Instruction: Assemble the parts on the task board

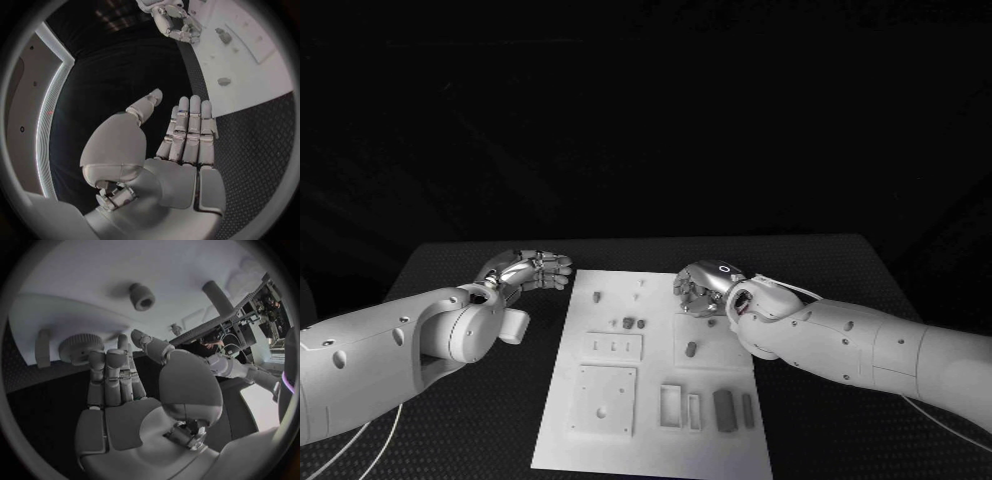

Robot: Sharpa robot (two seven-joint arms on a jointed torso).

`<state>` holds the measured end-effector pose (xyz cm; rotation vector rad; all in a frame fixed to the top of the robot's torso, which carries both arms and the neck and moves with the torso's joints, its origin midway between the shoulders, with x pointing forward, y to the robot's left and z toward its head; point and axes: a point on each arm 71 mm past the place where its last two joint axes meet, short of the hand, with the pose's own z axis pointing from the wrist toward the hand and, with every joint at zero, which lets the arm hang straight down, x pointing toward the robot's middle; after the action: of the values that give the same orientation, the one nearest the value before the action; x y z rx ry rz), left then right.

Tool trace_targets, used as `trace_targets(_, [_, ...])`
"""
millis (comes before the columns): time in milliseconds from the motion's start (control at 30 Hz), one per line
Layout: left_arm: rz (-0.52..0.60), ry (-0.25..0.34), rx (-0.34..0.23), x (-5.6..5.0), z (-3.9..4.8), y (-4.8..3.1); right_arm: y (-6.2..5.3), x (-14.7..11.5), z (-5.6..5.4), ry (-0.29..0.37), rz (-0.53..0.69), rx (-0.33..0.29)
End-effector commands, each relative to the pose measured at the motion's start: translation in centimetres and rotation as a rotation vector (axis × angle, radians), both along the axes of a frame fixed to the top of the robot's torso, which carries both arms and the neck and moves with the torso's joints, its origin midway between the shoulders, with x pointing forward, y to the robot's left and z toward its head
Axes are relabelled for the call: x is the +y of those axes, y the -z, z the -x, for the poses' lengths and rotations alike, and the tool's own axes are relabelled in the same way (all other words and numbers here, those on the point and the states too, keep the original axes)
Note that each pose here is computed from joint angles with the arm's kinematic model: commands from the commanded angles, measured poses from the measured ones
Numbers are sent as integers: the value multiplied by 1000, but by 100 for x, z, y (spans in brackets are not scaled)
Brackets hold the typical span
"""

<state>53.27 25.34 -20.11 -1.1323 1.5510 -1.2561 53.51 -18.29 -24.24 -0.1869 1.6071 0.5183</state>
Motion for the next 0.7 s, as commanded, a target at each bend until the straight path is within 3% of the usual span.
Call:
trace_targets(33, [4, 12, -9, -12, -3, -13, -80, 78, 22, -39, -53, -13])
trace_targets(333, [2, 7, -10, 3, -10, -12, -251, 279, 71, -117, -54, -25])
trace_targets(567, [1, 8, -9, -4, -13, -9, -319, 471, 140, -168, -36, -47])
trace_targets(700, [2, 9, -9, -11, -14, -9, -314, 584, 149, -175, -21, -20])
